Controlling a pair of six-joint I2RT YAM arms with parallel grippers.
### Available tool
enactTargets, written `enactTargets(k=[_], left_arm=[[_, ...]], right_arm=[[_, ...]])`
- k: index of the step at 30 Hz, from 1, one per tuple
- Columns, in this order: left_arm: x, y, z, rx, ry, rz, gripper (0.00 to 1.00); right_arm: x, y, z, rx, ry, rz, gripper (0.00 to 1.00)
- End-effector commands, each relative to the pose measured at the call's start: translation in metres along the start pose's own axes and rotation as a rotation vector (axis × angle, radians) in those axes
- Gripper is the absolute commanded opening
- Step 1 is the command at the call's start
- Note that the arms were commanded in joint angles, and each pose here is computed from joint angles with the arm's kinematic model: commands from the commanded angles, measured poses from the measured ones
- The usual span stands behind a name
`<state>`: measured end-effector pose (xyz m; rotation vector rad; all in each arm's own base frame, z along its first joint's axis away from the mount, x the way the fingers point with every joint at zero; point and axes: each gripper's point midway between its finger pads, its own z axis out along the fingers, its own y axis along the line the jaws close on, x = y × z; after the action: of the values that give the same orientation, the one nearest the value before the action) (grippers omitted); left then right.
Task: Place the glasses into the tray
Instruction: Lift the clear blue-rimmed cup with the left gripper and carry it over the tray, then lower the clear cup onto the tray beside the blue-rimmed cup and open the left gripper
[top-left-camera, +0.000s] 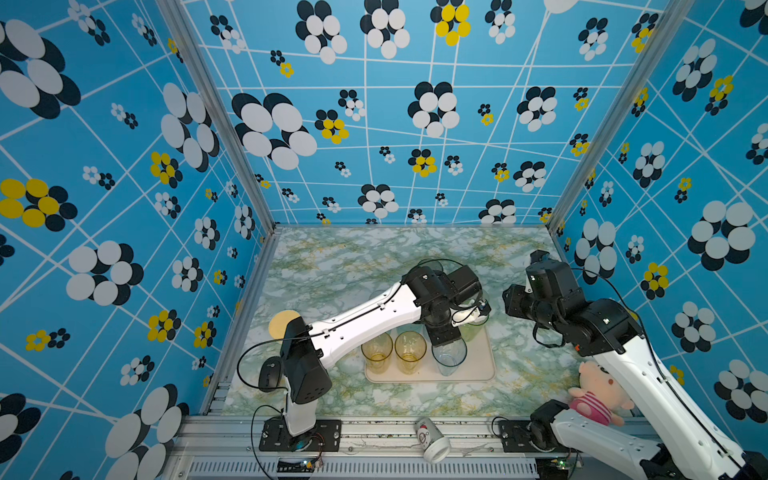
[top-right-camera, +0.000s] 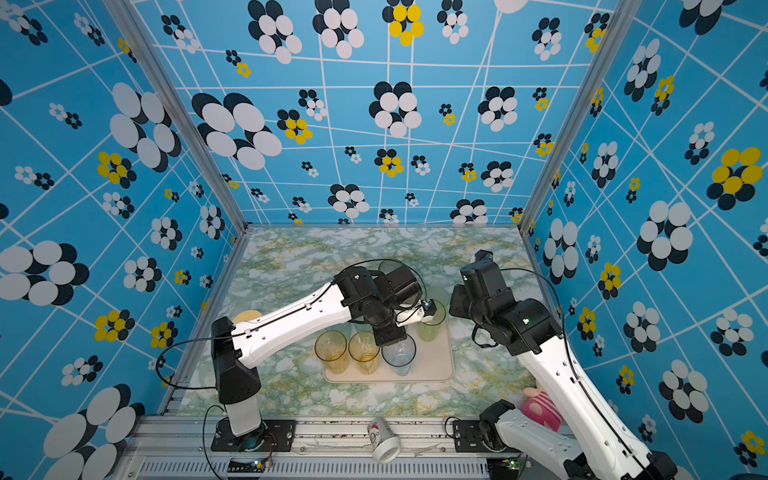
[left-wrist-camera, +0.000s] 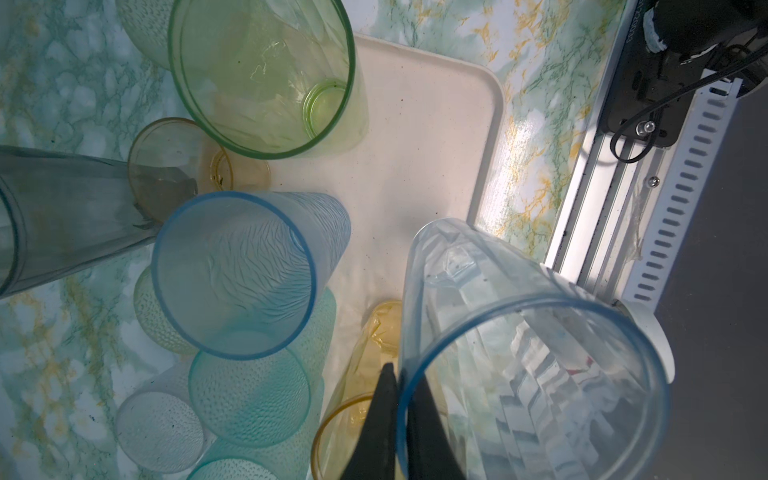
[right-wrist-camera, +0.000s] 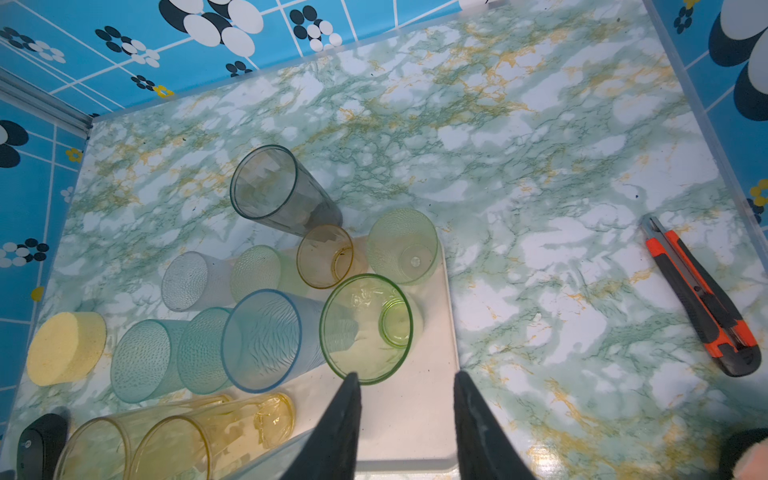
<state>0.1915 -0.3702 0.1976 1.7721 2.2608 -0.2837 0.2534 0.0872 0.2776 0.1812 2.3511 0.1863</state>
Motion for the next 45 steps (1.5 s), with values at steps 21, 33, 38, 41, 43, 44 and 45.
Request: enactTargets(k=[21,33,38,41,43,44,45], left_arm=[[0.013,0.02,0.043,-0.004,0.078,-0.023,0.05],[0.018,0.023,0.051,-0.016,0.104,-0.02,0.05],[0.016,0.023,0.054,-0.014,0.101,-0.019,0.06],[0.015,0.024,0.056,-0.011,0.098,-0.019,0.06],[0.015,0.025,0.057,-0.011,0.101,-0.021,0.06],[0.014,0.025,0.057,-0.011,0.1,-0.021,0.06],[0.014,0.025,0.056,-0.01,0.098,-0.019,0.06]], right_arm=[[0.007,-0.002,0.014,0.017,0.036,-0.005,0.4],[0.008,-0.001,0.017,0.015,0.043,-0.006,0.39],[0.009,-0.001,0.017,0.014,0.046,-0.006,0.4],[0.009,-0.001,0.018,0.013,0.048,-0.005,0.4],[0.009,-0.001,0.018,0.011,0.048,-0.005,0.4],[0.009,-0.001,0.018,0.011,0.049,-0.005,0.4],[0.009,-0.001,0.018,0.013,0.05,-0.006,0.39]])
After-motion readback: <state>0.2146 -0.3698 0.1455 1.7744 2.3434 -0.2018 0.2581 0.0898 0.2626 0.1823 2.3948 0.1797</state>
